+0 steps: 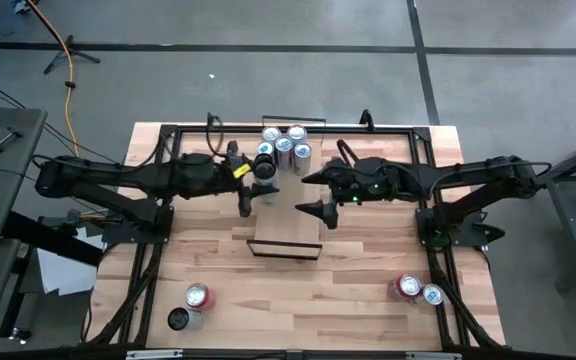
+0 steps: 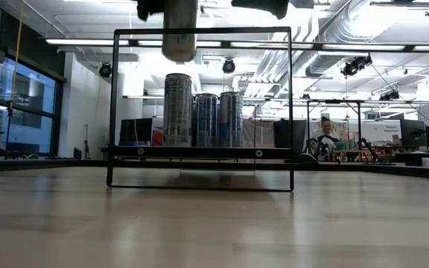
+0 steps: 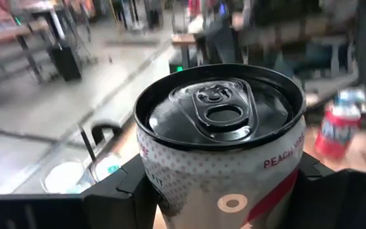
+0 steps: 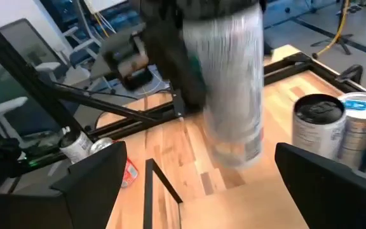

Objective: Place canned beverage on shelf
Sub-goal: Put the white pink soda can on the shelf aligned with the other white pink soda can

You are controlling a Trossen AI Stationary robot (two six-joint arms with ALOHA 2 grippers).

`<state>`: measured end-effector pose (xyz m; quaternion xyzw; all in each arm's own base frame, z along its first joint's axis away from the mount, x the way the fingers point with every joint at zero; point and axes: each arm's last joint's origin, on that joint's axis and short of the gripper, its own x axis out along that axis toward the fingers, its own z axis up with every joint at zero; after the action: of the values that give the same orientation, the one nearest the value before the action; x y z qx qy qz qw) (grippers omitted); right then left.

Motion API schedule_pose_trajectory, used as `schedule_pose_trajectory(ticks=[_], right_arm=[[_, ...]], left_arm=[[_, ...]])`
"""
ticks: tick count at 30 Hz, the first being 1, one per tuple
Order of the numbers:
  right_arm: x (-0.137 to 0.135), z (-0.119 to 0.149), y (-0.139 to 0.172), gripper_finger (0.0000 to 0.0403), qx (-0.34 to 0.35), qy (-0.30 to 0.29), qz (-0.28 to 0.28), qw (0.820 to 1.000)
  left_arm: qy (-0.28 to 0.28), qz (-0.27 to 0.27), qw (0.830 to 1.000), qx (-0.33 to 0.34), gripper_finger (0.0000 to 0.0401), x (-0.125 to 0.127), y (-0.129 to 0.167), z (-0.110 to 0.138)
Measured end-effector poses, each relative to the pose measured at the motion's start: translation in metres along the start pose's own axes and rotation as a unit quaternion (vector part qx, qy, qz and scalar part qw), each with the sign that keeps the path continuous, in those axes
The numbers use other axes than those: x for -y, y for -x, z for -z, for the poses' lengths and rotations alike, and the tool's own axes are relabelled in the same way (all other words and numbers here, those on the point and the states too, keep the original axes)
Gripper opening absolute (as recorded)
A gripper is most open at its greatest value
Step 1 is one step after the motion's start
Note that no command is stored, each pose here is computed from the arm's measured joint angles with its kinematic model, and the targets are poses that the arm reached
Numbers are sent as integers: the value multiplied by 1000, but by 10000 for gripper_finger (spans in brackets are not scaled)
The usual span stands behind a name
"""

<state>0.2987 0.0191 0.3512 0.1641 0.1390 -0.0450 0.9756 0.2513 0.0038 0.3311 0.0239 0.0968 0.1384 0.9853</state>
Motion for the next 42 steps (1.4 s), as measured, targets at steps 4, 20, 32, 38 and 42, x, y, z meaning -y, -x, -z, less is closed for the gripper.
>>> schedule_pose_trajectory(ticks=[4, 20, 32, 38, 42], right_arm=[[0, -12, 2, 386, -5, 0, -1, 1000], [7, -52, -17, 387, -109, 96, 57, 988], [21, -45, -46, 387, -160, 84, 31, 983], [24, -37, -57, 387, -176, 96, 24, 979], [24, -36, -59, 385, -177, 95, 25, 979]], left_arm=[[-11, 0, 999, -46, 179, 3, -11, 13], [-23, 7, 999, -47, 179, 17, -52, 33], [-43, 26, 998, -35, 179, 19, -54, 33], [-43, 26, 998, -35, 179, 19, -54, 33], [-43, 26, 998, -35, 179, 19, -54, 33]])
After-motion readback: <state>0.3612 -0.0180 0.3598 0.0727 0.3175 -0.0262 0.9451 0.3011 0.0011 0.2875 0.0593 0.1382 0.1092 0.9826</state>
